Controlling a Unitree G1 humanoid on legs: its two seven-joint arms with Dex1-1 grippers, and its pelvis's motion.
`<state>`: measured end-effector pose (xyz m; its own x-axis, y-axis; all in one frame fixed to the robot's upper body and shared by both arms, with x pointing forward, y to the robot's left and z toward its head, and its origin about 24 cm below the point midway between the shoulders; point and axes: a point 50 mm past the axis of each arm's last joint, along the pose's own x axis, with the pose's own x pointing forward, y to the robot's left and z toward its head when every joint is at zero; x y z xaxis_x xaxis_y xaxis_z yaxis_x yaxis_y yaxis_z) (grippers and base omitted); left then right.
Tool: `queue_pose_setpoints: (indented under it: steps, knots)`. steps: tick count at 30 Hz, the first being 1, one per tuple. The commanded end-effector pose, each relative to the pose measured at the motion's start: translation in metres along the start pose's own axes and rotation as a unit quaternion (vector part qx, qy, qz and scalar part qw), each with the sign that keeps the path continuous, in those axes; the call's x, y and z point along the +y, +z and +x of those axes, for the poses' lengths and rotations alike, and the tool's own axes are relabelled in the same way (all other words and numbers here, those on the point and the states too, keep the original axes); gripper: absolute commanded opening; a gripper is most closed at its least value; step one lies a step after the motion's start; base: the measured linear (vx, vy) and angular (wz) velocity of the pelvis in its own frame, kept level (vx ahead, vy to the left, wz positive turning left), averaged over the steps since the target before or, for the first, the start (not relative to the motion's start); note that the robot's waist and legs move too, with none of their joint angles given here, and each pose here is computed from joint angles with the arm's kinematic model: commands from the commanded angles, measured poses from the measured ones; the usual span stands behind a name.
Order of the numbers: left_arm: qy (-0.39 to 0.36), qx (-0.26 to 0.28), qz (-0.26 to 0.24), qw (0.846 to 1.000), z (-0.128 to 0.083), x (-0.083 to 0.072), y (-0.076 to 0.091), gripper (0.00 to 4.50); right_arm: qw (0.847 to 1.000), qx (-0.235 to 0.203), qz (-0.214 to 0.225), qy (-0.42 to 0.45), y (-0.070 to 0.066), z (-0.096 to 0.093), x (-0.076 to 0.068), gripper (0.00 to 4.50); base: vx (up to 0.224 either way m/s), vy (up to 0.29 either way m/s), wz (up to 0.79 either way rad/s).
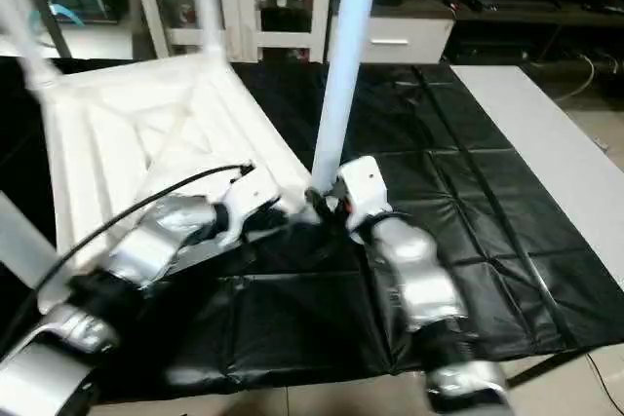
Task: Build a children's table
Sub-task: Rotate leg to tighten
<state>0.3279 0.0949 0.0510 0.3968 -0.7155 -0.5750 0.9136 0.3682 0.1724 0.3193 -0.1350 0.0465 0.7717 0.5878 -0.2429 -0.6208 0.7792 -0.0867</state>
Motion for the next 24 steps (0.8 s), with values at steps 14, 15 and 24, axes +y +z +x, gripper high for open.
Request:
queue_pose_setpoints:
  steps: [14,15,24]
  knots:
    - [-0.167,0.065,-0.017,0.984,-0.007,-0.037,-0.029,0.00,0.977,0.025,-0.006,0.212,-0.006,-0.023,-0.002,4.44,0.000,0.000,0.00]
    - [-0.168,0.063,-0.018,0.984,-0.007,-0.037,-0.029,0.00,0.977,0.017,-0.001,0.215,-0.006,-0.021,-0.001,4.44,0.000,0.000,0.00]
    - [-0.167,0.065,-0.020,0.984,-0.008,-0.036,-0.028,0.00,0.972,0.029,0.001,0.234,-0.012,-0.017,0.001,3.93,0.000,0.000,0.00]
